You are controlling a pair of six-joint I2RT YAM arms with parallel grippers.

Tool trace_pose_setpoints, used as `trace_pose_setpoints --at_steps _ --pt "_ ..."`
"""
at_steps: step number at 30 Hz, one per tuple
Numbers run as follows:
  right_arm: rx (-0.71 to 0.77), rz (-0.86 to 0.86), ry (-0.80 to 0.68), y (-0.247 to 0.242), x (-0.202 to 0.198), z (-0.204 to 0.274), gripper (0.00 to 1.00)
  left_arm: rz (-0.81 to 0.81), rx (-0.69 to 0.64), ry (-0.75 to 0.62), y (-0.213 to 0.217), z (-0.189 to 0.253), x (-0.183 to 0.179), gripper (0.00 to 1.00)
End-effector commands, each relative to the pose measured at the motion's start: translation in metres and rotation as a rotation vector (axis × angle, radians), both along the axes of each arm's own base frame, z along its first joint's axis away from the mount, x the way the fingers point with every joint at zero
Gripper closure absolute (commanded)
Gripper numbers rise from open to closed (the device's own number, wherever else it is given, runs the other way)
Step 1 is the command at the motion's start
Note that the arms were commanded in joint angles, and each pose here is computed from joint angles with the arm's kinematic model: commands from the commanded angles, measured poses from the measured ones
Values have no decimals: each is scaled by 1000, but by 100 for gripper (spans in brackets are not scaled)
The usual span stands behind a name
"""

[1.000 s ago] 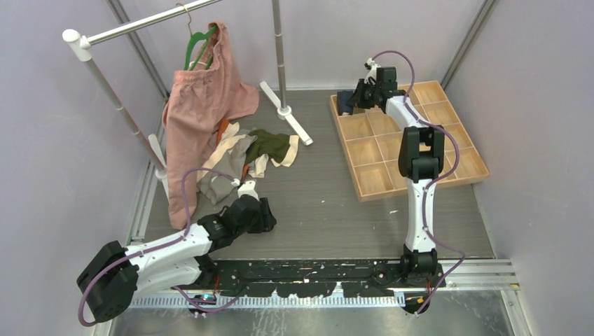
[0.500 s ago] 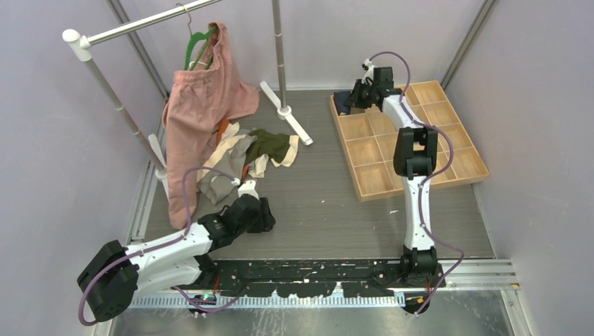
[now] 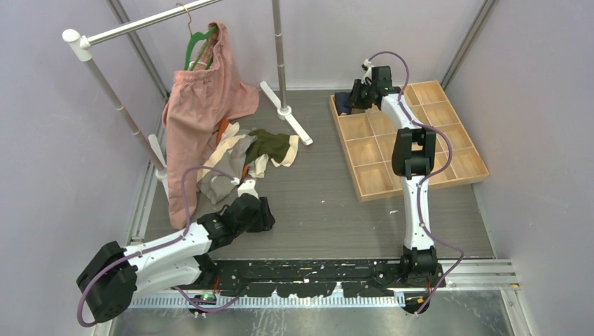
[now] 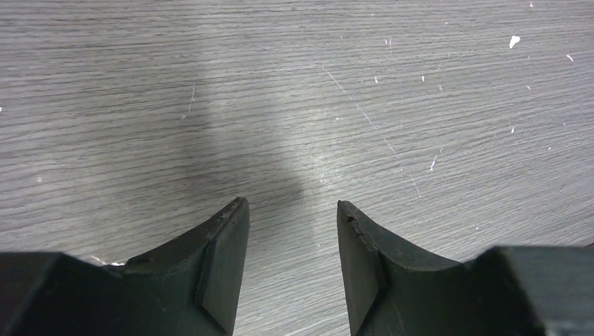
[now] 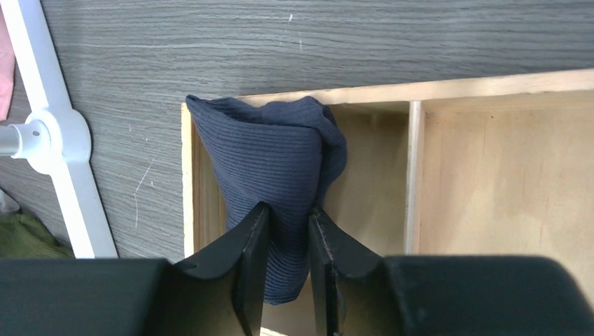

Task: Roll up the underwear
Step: Place the underwear in the storage box.

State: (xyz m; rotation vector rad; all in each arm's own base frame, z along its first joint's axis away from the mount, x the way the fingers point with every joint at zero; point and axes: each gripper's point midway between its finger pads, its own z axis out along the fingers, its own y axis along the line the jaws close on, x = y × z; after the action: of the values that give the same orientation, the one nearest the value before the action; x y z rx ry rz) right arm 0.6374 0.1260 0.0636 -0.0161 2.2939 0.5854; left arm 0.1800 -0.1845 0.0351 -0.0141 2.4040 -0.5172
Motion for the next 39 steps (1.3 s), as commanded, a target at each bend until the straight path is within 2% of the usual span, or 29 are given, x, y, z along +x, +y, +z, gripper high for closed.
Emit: trace_pose_setpoints --at_steps 1,5,10,19,27,33,39 --pt "-40 -46 22 -11 0 -2 65 17 -11 -50 0 15 8 50" --pt "-29 -59 3 -11 2 8 55 20 -2 -55 2 17 8 50" --pt "-36 -80 -46 -15 2 33 49 30 -10 -65 5 18 8 50" --pt "-89 -134 -200 -30 2 103 35 27 -11 -68 2 19 10 50" --pt "-98 -168 -284 -37 -7 148 31 33 -1 -64 2 19 12 49" --pt "-10 -264 -346 -41 -31 207 30 42 49 -95 6 35 21 46" --pt "176 -373 -403 -42 -84 262 29 79 89 -148 15 66 40 40"
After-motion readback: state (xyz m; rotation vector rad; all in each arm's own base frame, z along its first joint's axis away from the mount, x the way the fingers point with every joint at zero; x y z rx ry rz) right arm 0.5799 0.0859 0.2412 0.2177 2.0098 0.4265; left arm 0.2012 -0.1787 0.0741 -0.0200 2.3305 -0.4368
